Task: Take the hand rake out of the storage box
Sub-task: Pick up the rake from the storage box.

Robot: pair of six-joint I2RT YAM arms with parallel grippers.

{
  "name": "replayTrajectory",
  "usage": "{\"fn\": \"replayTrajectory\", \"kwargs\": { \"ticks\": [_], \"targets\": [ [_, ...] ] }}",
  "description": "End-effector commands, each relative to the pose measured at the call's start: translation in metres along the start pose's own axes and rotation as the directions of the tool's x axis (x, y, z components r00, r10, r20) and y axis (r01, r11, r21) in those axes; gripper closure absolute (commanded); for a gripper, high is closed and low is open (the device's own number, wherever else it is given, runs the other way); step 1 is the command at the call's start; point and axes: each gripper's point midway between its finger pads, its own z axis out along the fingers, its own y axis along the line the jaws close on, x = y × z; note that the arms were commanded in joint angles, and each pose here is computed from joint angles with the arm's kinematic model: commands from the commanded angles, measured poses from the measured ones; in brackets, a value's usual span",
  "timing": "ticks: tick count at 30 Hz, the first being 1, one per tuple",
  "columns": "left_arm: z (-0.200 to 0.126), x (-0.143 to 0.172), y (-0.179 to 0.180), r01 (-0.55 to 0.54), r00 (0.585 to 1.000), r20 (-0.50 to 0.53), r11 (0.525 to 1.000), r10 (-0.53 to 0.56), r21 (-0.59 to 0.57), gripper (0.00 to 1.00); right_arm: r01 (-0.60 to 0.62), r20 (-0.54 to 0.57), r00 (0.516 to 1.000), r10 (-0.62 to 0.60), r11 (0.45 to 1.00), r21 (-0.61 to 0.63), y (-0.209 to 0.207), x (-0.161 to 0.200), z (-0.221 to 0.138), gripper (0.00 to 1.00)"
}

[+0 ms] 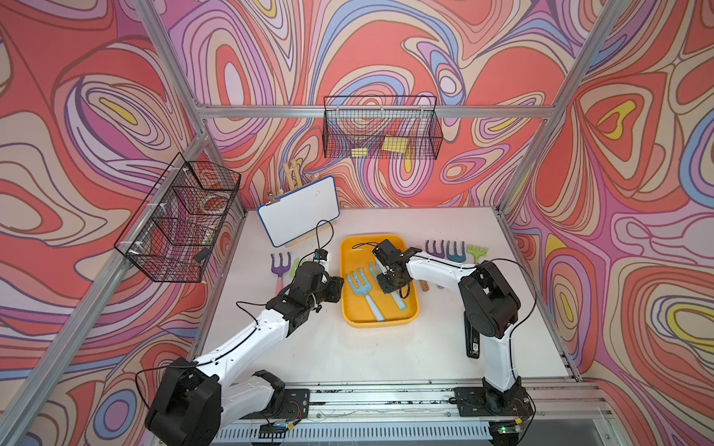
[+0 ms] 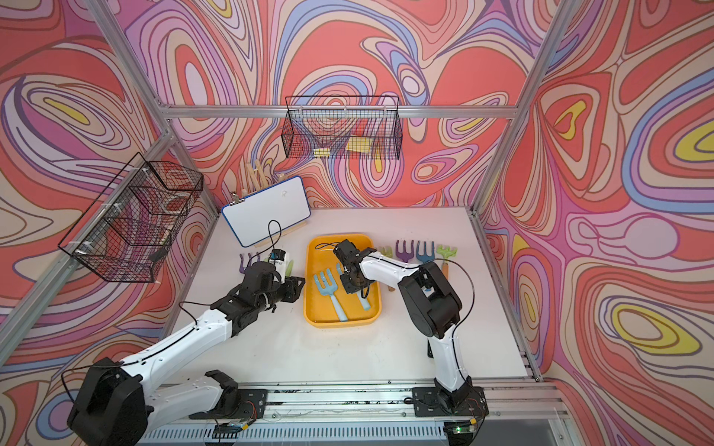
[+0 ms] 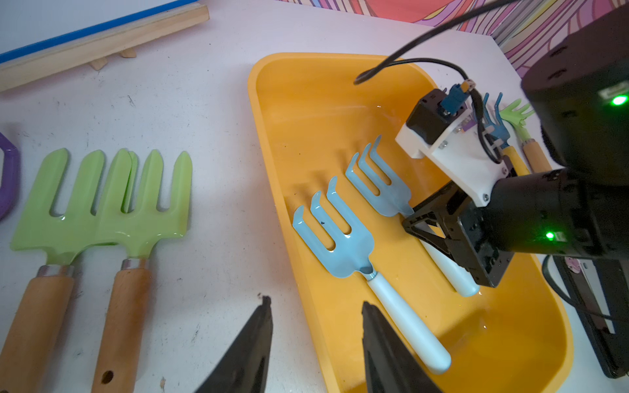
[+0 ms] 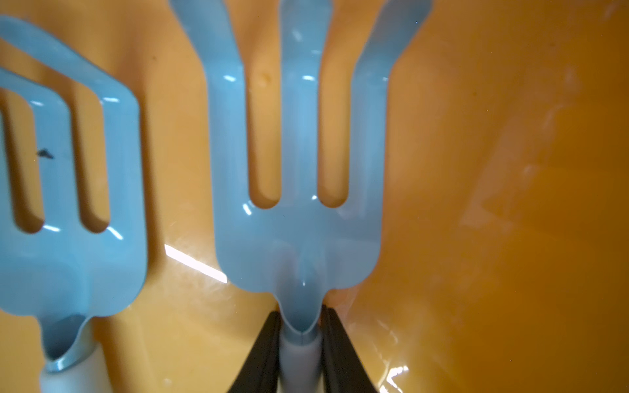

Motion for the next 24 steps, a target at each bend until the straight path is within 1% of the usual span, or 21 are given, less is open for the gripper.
{"fn": "replayTrajectory", "kwargs": {
  "ticks": [1, 5, 8, 13, 16, 18, 24],
  "targets": [
    [-0.004, -0.007, -0.006, -0.001, 1.000, 0.011, 1.000, 0.000, 0.017, 0.52, 0.017, 0.016, 1.000, -0.017, 1.000, 0.002, 0.004, -0.002, 0.010, 0.79],
    [-0.004, -0.008, -0.006, 0.000, 1.000, 0.013, 1.000, 0.000, 0.019, 0.52, 0.020, 0.047, 0.999, -0.021, 1.000, 0.022, 0.001, -0.007, 0.007, 0.80],
    [-0.004, -0.008, -0.007, 0.001, 1.000, 0.013, 1.000, -0.001, 0.019, 0.52, 0.020, 0.059, 0.998, -0.022, 0.999, 0.032, -0.001, -0.008, 0.004, 0.68],
    [-0.004, -0.007, -0.007, -0.001, 1.000, 0.012, 1.000, 0.001, 0.020, 0.52, 0.028, -0.024, 0.999, -0.027, 0.999, 0.028, 0.000, 0.005, 0.011, 0.52],
    [-0.004, -0.007, -0.007, -0.002, 1.000, 0.011, 1.000, 0.002, 0.019, 0.52, 0.029, -0.061, 0.998, -0.027, 0.999, 0.031, 0.000, 0.011, 0.013, 0.46],
    [-0.004, -0.007, -0.008, -0.003, 1.000, 0.010, 1.000, 0.003, 0.022, 0.52, 0.029, -0.078, 0.997, -0.027, 0.999, 0.030, 0.000, 0.014, 0.013, 0.44],
    [-0.004, -0.007, -0.007, -0.005, 1.000, 0.013, 1.000, 0.004, 0.016, 0.52, 0.027, -0.117, 0.993, -0.024, 0.999, 0.025, 0.000, 0.023, 0.004, 0.44]
  ]
}}
